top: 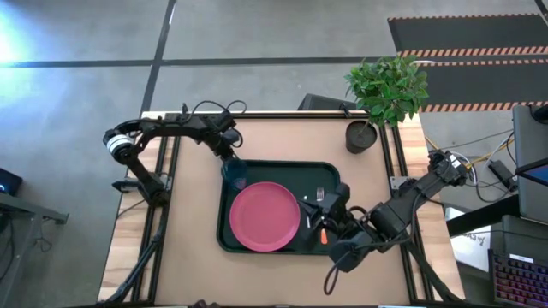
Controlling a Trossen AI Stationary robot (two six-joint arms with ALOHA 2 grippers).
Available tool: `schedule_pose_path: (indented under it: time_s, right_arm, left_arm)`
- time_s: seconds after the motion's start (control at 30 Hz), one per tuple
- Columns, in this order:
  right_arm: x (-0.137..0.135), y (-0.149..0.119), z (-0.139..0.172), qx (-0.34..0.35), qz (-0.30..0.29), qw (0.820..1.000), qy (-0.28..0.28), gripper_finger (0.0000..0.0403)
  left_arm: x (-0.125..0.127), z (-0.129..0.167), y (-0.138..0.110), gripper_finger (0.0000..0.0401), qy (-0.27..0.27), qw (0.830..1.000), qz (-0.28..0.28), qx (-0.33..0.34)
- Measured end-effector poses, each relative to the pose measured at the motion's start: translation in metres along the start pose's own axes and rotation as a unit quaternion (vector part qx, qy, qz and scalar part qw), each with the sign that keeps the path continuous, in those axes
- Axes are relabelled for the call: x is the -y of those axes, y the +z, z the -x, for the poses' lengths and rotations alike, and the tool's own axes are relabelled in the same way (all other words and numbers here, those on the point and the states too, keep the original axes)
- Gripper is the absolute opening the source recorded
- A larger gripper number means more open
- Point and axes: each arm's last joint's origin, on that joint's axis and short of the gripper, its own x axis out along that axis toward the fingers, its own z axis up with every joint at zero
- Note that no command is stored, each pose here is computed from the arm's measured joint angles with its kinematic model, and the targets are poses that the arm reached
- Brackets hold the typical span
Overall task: Pick and place plate/cup/fork/spoon on tray
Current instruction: Move the black serving tray to the center of the table
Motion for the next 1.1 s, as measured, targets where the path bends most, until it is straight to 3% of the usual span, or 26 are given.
schedule_pose_path:
  time_s: [0.1, 0.3, 0.67, 1.1]
  right_arm:
    - [0.0, 0.0, 0.0, 0.0, -0.001, 1.0, 0.001, 0.0008]
    - [0.0, 0.0, 0.0, 0.0, -0.001, 1.0, 0.0, 0.0008]
    - [0.0, 0.0, 0.0, 0.004, 0.0, 1.0, -0.003, 0.0008]
    - [0.0, 0.001, 0.0, 0.005, -0.004, 1.0, -0.001, 0.0008]
  left_arm:
    - [-0.002, 0.001, 0.006, 0.0, 0.031, 0.999, -0.002, 0.029]
    - [-0.002, 0.011, 0.021, 0.0, 0.035, 0.997, -0.007, 0.075]
    - [-0.015, -0.007, 0.015, 0.0, 0.04, 0.997, 0.05, 0.048]
    - [-0.012, -0.02, 0.008, 0.0, 0.025, 0.997, 0.07, 0.02]
